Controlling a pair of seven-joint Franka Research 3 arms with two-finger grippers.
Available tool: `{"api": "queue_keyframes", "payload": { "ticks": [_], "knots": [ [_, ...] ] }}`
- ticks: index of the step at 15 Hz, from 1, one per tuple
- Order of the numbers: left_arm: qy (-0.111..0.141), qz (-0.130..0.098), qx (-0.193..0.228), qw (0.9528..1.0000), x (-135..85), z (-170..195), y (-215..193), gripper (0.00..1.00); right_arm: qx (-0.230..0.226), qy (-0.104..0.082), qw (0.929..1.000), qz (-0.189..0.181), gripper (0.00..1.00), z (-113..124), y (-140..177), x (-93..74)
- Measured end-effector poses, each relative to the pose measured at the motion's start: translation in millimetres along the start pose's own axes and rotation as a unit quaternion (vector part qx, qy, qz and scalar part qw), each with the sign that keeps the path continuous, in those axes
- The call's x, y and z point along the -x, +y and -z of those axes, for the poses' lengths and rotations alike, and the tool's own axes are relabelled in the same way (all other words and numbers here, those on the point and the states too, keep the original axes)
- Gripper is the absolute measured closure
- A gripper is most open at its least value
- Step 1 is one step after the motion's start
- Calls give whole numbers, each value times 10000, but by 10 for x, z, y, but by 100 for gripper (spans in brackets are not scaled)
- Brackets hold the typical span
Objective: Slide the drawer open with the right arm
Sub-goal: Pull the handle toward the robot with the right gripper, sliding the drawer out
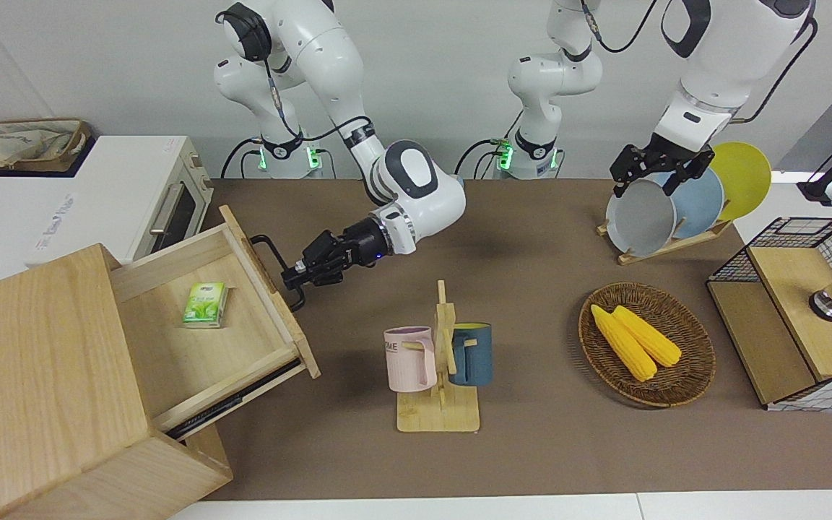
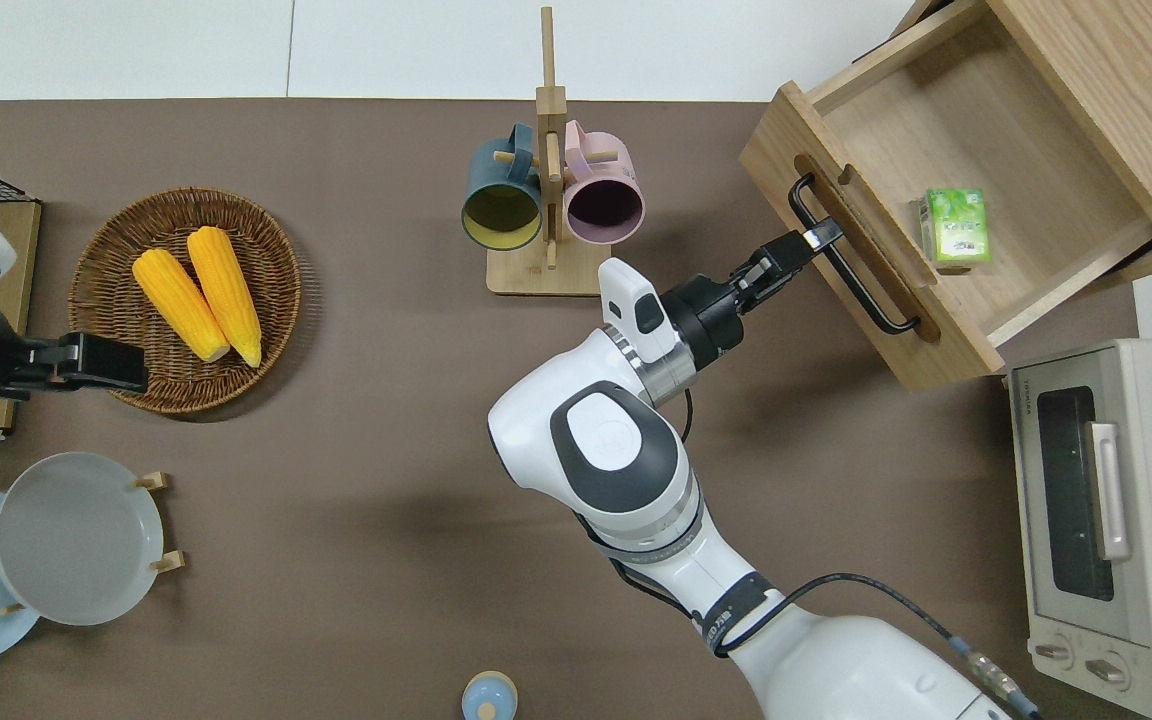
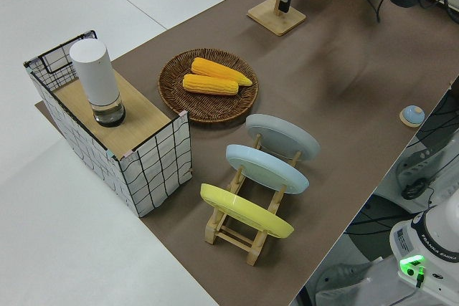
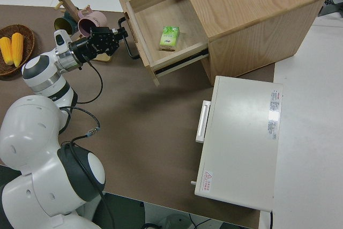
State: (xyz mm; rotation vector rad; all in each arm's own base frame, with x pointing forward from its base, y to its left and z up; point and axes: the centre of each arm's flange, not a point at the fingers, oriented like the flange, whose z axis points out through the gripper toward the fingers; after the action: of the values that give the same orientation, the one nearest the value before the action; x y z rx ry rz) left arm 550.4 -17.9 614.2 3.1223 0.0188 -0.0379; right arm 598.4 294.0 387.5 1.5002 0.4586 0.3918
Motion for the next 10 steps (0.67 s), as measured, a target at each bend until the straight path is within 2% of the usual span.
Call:
{"api": "queue_keyframes", "payload": {
  "ticks": [8, 10],
  "knots": [
    [0, 0, 0, 10000, 0, 0, 0, 0, -39, -99, 9999, -25, 82, 84, 23, 11],
    [0, 0, 0, 10000, 0, 0, 0, 0, -100, 19, 9999, -53, 82, 368, 53, 6]
  ]
}}
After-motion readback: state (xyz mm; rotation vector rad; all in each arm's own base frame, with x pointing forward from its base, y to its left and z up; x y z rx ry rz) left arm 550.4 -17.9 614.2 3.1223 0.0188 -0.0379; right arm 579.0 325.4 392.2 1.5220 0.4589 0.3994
